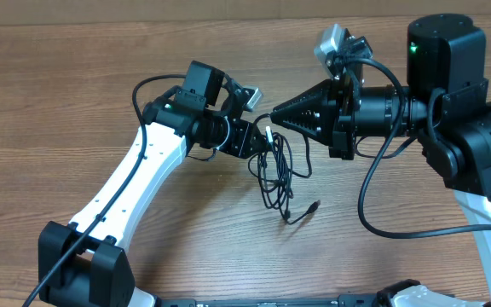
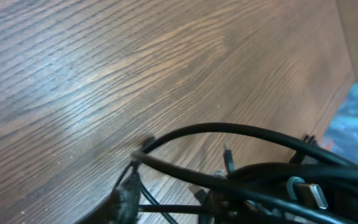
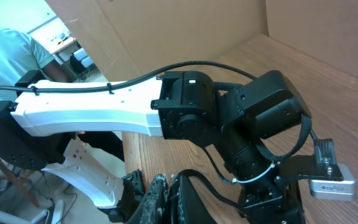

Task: Untangle cables

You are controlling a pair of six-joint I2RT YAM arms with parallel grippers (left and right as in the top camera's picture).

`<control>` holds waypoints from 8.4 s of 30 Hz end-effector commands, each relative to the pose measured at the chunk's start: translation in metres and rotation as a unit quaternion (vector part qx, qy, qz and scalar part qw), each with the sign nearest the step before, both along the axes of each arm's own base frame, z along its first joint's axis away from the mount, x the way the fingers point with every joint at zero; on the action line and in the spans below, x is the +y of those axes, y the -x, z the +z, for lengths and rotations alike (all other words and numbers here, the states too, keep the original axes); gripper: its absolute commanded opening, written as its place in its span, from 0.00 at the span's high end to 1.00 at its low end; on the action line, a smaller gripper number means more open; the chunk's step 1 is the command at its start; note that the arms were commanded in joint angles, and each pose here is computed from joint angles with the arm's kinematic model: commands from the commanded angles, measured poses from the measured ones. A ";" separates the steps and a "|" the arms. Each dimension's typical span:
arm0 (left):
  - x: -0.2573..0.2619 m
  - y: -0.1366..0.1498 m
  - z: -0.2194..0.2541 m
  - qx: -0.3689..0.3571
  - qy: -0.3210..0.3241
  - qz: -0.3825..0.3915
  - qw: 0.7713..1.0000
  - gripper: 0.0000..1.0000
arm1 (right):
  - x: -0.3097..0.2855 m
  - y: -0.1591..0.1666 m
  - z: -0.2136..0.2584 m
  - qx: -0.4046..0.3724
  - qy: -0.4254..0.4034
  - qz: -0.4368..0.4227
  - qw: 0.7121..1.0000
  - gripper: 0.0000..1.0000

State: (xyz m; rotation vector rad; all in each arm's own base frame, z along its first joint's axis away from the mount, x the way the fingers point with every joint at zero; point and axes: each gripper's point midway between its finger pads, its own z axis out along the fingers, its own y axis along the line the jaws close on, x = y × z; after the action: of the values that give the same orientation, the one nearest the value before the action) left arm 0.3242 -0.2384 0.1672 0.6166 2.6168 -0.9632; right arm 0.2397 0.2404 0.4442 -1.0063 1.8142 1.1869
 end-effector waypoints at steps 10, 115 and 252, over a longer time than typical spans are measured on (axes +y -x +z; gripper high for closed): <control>0.001 -0.002 -0.002 -0.008 -0.010 0.004 1.000 0.66 | -0.002 0.008 0.018 -0.028 -0.009 -0.003 1.000 0.96; 0.047 0.039 0.173 -0.074 0.052 0.106 0.990 0.96 | -0.055 -0.072 -0.103 0.074 0.186 -0.136 0.970 0.31; 0.058 0.033 0.110 0.013 0.016 0.169 0.985 0.74 | 0.026 -0.019 -0.046 0.027 -0.014 0.001 1.000 0.96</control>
State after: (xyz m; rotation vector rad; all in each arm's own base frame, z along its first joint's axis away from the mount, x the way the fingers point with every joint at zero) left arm 0.2930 -0.1804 0.2772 0.1570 2.6059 -0.9041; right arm 0.2721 0.2626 0.3748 -0.9283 1.9150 1.2271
